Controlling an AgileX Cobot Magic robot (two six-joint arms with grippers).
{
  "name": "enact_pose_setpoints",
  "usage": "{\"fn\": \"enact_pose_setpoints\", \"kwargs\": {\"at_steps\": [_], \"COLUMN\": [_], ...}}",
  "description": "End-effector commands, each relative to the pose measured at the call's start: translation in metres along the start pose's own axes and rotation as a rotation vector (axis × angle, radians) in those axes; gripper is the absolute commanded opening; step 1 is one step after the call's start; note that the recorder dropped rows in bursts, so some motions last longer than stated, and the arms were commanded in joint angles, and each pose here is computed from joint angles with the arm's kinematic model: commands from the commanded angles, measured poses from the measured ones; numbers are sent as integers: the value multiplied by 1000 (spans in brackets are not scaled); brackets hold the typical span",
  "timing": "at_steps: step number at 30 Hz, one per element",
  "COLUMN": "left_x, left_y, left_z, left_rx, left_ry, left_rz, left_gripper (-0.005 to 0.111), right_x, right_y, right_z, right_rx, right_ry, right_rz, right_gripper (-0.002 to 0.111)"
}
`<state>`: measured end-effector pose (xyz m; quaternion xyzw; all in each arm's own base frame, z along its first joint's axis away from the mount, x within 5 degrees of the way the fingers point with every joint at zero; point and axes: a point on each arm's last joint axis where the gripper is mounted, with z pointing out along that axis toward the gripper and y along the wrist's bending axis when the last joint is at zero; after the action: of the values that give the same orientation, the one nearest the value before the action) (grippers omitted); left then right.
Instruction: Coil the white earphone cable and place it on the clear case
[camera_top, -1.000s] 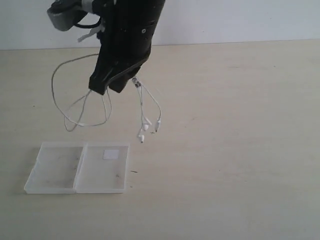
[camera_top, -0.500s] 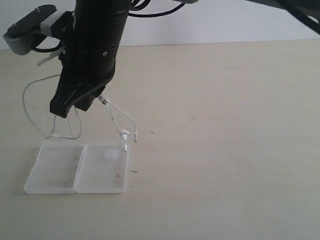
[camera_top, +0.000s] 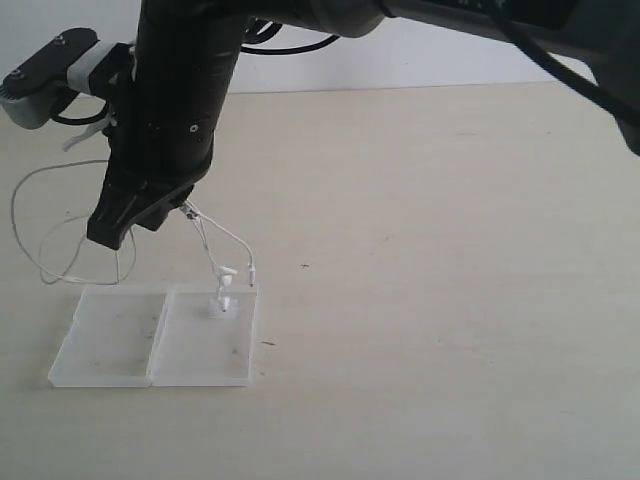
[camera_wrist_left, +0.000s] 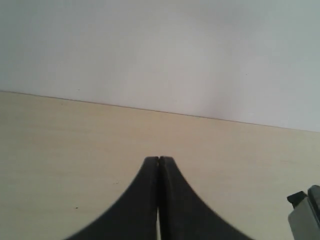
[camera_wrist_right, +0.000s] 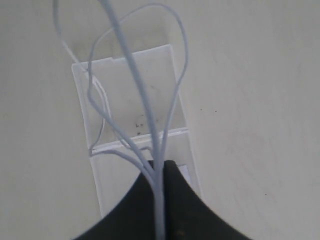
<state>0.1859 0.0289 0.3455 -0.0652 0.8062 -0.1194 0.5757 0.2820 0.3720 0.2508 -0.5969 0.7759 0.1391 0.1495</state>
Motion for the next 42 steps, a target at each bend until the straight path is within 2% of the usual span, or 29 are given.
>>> {"fn": "enact_pose_setpoints", "kwargs": {"at_steps": [1,6,9,11,17,21,26,31,37,42], "left_x": [4,6,1,-4,-5,2,11,16,28,31], "left_y": [-6,-19,-27,-34,-56,-64,-68,-66,-57,-56], "left_z": [-5,-12,-23,-43,-113,-143,-159,-162,-148,-145], "left_rx": [-5,62,77,77,64,61,38,12,-2,15], "left_ry": [-29,-39,-103,-194,-445,-541,-565,-548,-516,-496], "left_rz": [37,37,-5,-10,76,121,171,145,119,120], "left_gripper": [0,0,0,0,0,0,0,0,0,0], "right_x": [-3,-1,-1,-1,-3,-3,1,0,-4,-3], "right_y": [0,-1,-2,-2,-2,-1,-1,11,19,12], "right_z": [4,12,13,13,13,16,35,55,70,80], "right_rx": [-4,-12,-11,-9,-7,-29,-71,-95,-36,28], "right_ry": [-17,1,0,-4,-19,-29,9,41,45,47], "right_rz": [-3,10,8,2,-2,4,22,-13,-79,-49], "right_gripper": [0,0,0,0,0,0,0,0,0,0]}}
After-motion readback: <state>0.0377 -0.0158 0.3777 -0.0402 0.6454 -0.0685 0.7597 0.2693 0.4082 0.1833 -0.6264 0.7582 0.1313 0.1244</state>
